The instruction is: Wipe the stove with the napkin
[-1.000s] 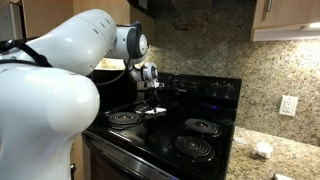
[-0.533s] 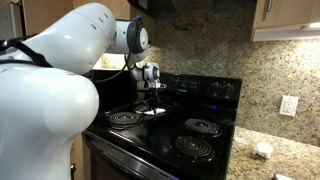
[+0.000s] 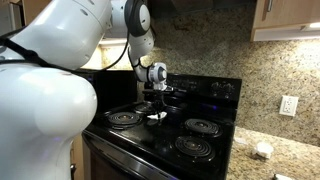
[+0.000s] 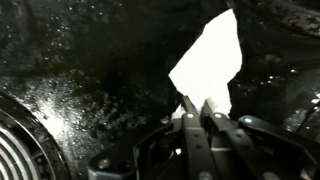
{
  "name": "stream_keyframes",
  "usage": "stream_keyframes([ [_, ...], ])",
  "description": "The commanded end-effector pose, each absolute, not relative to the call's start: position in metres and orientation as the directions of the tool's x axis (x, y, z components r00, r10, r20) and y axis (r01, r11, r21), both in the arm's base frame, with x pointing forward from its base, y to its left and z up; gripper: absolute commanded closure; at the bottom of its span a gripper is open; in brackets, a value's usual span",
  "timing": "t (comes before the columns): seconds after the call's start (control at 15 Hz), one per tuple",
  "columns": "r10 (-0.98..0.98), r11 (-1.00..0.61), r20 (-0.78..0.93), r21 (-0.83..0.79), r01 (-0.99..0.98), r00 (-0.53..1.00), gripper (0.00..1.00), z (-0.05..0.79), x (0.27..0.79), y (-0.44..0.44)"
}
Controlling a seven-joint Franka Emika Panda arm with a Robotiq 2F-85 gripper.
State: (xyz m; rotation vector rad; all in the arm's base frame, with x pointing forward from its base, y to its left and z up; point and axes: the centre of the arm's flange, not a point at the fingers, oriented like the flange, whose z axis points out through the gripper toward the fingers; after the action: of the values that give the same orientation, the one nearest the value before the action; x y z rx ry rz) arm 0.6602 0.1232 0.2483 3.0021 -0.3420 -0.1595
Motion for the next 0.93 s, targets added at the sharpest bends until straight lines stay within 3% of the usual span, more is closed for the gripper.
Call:
stream_keyframes([
  [0.0,-0.277,-0.954,-0.083,0.145,-0.263,0.957,0.92,0.237,0.631,0.072],
  [0.6,-0.402,-0.905,-0.097,0.191,-0.379,0.911,0.92,0.234,0.617,-0.027],
  [0.87,-0.408,-0.905,-0.113,0.182,-0.385,0.906,0.92,0.234,0.594,-0.018],
])
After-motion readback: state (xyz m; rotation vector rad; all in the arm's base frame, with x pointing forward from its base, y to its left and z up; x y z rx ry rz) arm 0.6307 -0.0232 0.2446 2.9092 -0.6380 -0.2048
